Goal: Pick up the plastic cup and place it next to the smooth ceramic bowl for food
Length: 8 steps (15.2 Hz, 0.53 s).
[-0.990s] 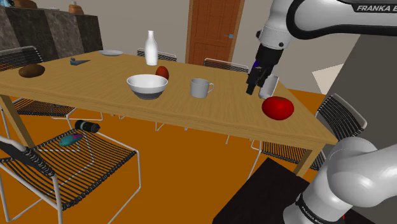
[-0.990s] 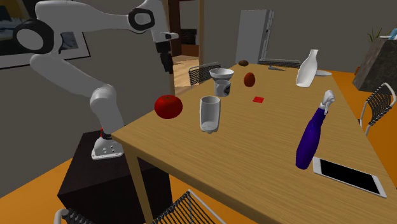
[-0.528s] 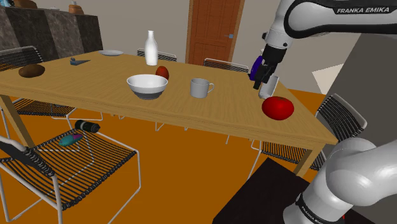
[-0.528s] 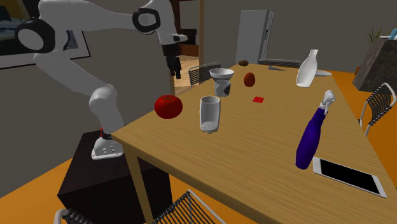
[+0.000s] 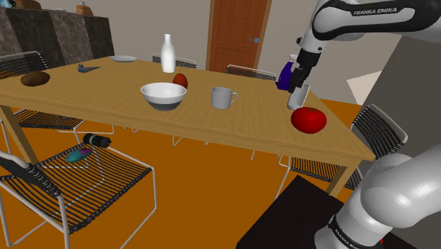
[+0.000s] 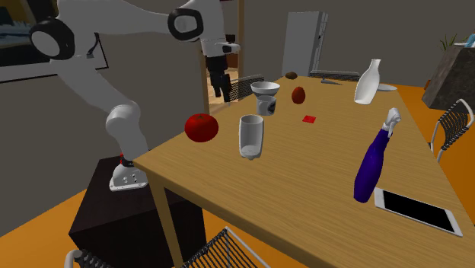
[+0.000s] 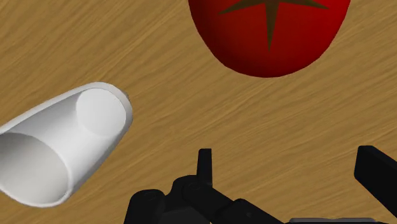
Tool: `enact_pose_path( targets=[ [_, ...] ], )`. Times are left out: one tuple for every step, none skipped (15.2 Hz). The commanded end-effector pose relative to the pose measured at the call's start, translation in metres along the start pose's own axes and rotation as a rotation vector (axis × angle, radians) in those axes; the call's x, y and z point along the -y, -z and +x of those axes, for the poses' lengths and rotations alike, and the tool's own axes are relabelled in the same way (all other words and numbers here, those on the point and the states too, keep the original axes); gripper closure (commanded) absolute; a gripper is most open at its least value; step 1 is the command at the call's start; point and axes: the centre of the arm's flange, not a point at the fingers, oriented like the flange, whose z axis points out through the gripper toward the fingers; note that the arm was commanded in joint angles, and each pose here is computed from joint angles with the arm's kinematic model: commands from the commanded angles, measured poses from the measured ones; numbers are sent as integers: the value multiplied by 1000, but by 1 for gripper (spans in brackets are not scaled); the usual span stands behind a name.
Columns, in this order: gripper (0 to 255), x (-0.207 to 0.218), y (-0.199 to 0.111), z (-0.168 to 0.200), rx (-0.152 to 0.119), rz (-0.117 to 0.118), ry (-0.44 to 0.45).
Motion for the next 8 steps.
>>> enact_pose_path(
  targets=[
    [0, -28, 0, -1, 2, 3, 2],
    [0, -41, -1, 0, 2, 5, 3],
    [0, -55, -3, 2, 3, 6, 4],
    [0, -68, -4, 3, 4, 8, 5],
    [0, -81, -6, 5, 5, 10, 5],
    [0, -95, -8, 6, 6, 11, 6],
    [0, -108, -9, 8, 7, 13, 7],
    [0, -121, -11, 10, 8, 15, 8]
  ],
)
